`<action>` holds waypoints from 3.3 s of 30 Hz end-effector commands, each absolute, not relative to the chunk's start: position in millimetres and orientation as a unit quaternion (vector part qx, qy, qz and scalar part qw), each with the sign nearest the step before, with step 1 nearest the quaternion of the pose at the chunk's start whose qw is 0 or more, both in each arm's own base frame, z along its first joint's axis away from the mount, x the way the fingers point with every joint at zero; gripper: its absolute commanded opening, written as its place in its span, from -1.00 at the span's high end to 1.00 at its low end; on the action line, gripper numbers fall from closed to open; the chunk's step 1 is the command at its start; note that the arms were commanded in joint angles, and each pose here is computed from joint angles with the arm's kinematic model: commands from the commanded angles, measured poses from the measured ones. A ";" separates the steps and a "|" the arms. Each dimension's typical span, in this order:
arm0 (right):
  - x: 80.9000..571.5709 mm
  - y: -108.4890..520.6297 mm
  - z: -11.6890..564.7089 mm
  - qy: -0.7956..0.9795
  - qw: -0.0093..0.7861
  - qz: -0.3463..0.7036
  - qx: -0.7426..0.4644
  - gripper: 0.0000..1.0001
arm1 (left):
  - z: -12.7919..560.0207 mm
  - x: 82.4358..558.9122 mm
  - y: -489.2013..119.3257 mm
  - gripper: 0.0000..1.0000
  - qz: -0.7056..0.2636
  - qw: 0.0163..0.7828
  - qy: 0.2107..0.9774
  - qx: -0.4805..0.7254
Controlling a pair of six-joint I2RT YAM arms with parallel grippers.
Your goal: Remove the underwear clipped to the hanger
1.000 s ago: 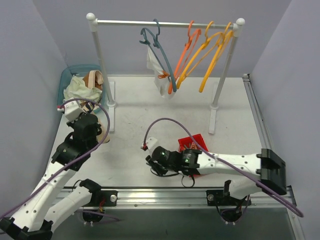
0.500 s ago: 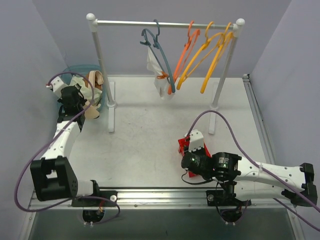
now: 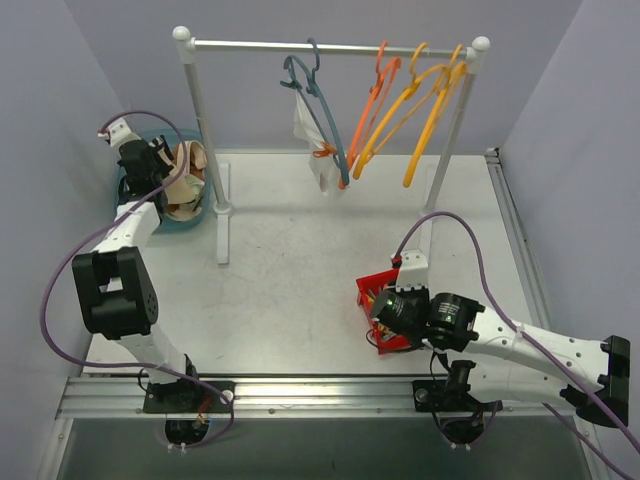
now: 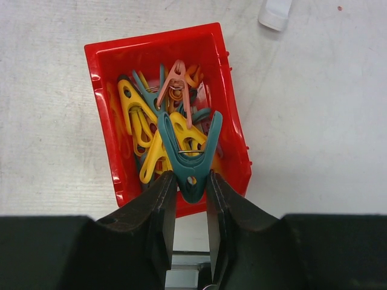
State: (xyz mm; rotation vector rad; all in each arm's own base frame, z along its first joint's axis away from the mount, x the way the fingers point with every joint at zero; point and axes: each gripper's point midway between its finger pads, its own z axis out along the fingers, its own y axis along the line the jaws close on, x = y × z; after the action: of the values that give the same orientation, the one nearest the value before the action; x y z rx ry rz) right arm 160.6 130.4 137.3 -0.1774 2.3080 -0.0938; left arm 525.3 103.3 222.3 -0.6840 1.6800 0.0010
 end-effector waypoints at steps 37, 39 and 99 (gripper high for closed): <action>172.7 195.0 278.6 0.827 0.489 0.183 -0.209 -0.18 | 314.4 306.6 -34.9 -0.87 -0.193 0.588 0.751 -0.233; 193.3 199.9 321.1 0.811 0.530 0.162 -0.185 -0.36 | 307.8 296.8 -37.0 -0.87 -0.195 0.581 0.757 -0.227; 382.4 257.7 369.8 0.813 0.533 0.143 -0.186 -0.01 | 244.4 256.6 -55.7 -0.87 -0.216 0.522 0.805 -0.183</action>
State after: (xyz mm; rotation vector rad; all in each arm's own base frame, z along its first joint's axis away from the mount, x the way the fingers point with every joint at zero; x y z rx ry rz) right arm 374.9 263.3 342.2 -0.4956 1.9877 0.3501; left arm 257.2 -54.6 239.2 -0.4638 1.9405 -0.5148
